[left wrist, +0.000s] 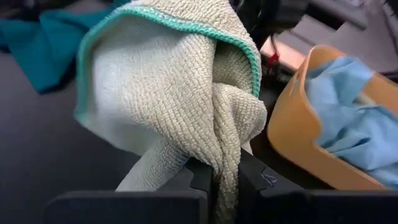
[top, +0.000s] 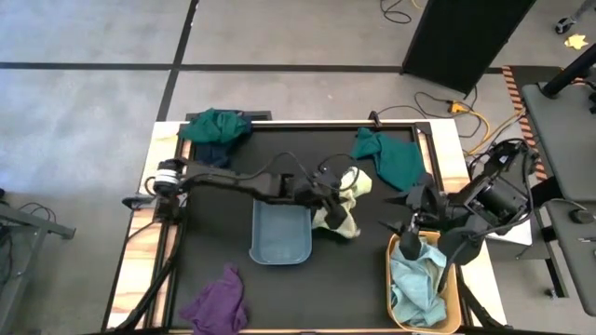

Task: Sort microfiber towel by color & place in baskets
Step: Put the light green microfiber cloth into the yellow bin

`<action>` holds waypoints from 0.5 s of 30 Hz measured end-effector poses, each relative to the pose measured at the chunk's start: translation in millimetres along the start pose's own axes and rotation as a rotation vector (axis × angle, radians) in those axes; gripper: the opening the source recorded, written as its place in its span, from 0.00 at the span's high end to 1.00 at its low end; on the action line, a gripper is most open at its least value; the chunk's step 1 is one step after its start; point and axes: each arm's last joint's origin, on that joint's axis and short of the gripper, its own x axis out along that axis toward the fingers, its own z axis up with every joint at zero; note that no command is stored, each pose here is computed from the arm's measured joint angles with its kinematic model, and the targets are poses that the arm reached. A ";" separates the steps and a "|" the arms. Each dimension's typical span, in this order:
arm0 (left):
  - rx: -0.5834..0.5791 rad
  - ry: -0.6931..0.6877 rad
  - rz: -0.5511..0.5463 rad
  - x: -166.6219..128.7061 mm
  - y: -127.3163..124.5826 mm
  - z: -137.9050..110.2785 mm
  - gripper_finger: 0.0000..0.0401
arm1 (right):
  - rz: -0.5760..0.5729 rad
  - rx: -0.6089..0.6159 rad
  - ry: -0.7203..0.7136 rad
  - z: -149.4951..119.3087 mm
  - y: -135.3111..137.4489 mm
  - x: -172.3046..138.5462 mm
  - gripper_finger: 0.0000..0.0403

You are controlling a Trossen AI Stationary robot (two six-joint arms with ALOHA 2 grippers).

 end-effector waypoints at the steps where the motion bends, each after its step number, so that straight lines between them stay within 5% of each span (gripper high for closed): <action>1: -0.004 0.005 0.003 4.6 -0.3 -1.4 0.97 | 0.000 -0.001 0.012 -1.6 1.0 1.5 0.33; 9: 0.020 0.173 0.047 36.8 -2.1 -11.5 0.94 | -0.005 -0.025 0.274 -30.9 14.5 24.5 0.32; 15: 0.117 0.327 0.122 35.5 -8.2 7.2 0.73 | -0.077 -0.038 0.474 -63.7 18.6 41.9 0.30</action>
